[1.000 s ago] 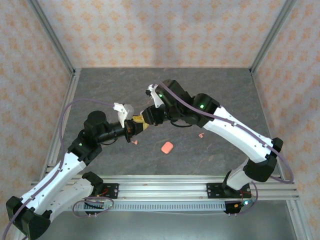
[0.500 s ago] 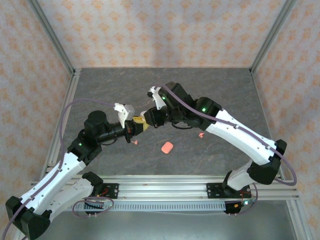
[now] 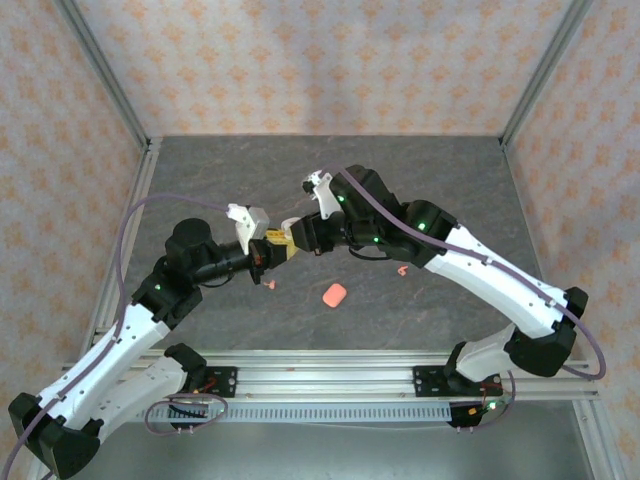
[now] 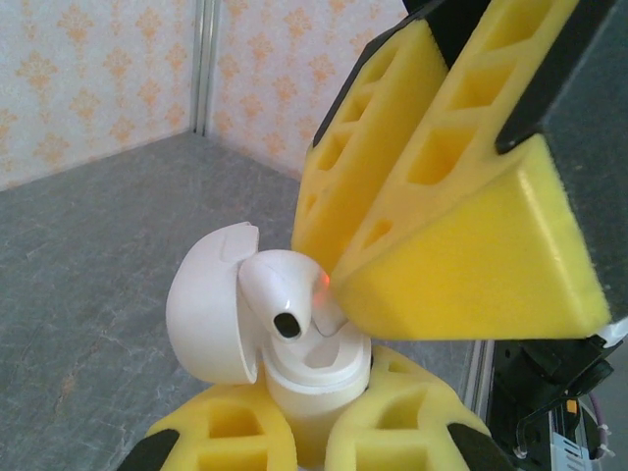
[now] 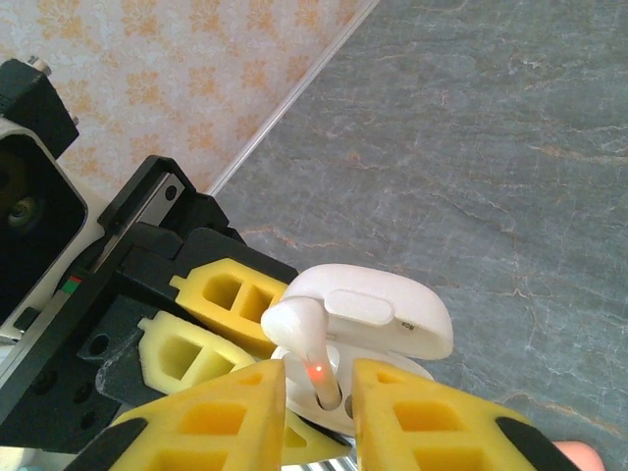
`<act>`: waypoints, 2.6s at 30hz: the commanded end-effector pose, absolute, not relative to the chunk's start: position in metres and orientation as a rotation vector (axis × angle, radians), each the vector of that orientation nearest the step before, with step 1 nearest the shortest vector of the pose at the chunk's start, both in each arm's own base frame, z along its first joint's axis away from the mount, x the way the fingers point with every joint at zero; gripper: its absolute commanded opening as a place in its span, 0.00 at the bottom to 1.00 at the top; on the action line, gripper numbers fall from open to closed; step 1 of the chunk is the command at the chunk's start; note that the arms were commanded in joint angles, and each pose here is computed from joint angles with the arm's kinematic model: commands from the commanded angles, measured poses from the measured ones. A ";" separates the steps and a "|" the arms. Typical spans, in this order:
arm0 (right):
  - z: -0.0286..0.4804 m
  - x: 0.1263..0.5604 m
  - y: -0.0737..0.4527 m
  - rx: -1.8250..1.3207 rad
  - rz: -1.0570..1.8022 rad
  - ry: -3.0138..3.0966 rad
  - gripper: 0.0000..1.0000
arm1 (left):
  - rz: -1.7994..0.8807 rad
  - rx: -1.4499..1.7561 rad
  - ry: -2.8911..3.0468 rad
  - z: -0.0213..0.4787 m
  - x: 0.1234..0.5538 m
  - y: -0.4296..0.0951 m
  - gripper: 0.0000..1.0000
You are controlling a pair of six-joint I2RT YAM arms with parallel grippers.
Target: Insert the wireless bluetooth earbuds into the charging case
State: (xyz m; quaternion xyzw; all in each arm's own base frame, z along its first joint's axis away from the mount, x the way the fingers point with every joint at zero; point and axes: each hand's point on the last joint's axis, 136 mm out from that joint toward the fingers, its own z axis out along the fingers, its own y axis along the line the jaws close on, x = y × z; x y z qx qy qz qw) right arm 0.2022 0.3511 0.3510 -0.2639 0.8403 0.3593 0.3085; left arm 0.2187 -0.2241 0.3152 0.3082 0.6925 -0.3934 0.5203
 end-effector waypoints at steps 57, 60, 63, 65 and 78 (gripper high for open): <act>0.384 0.206 0.332 -0.677 0.848 2.263 0.32 | -0.721 1.077 1.512 0.346 0.224 -0.237 0.00; 0.383 0.207 0.333 -0.680 0.840 2.265 0.30 | -0.720 1.069 1.506 0.347 0.223 -0.236 0.00; 0.381 0.208 0.333 -0.684 0.830 2.267 0.28 | -0.721 1.066 1.502 0.347 0.222 -0.235 0.00; 0.380 0.209 0.333 -0.687 0.821 2.268 0.27 | -0.725 1.063 1.502 0.347 0.222 -0.236 0.00; 0.376 0.214 0.325 -0.668 0.801 2.248 0.18 | -0.733 1.054 1.498 0.349 0.223 -0.236 0.00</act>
